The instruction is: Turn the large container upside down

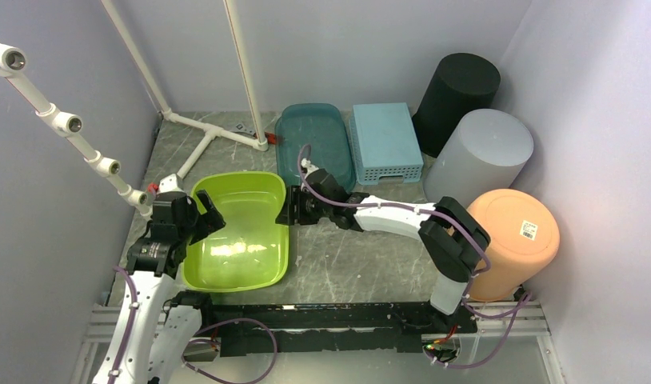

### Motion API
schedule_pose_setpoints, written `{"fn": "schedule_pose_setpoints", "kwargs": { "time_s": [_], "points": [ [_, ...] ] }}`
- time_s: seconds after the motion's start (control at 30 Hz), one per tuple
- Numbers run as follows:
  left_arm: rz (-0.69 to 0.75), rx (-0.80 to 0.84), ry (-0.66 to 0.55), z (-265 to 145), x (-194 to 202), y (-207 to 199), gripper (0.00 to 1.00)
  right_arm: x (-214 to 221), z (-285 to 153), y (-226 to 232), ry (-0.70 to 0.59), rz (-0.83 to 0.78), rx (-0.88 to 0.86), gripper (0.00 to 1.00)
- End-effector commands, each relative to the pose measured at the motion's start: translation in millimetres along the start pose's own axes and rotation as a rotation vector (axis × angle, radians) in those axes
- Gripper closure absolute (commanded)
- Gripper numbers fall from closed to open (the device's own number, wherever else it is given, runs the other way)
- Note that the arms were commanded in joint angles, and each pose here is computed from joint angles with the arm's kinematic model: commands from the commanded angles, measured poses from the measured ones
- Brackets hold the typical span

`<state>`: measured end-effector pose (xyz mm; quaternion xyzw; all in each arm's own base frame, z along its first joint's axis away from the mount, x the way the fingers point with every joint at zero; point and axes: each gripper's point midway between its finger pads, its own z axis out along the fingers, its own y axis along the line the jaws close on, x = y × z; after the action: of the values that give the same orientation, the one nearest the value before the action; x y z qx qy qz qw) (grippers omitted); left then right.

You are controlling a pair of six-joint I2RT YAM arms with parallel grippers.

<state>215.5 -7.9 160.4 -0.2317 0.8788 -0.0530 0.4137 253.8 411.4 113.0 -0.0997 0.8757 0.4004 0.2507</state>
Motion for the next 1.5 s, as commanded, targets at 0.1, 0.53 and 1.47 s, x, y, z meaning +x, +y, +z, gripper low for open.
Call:
{"fn": "schedule_pose_setpoints", "kwargs": {
  "time_s": [0.1, 0.53, 1.47],
  "points": [
    [0.011, 0.059, -0.056, -7, -16, -11, 0.05, 7, 12, 10, -0.008, 0.008, -0.021, 0.53],
    [-0.003, 0.062, -0.142, -20, -26, -7, 0.05, 7, -38, -23, -0.042, -0.163, 0.228, 1.00],
    [0.107, 0.434, 0.138, -2, 15, -76, 0.17, 16, -146, -76, -0.094, -0.389, 0.350, 1.00]
  ]
}}
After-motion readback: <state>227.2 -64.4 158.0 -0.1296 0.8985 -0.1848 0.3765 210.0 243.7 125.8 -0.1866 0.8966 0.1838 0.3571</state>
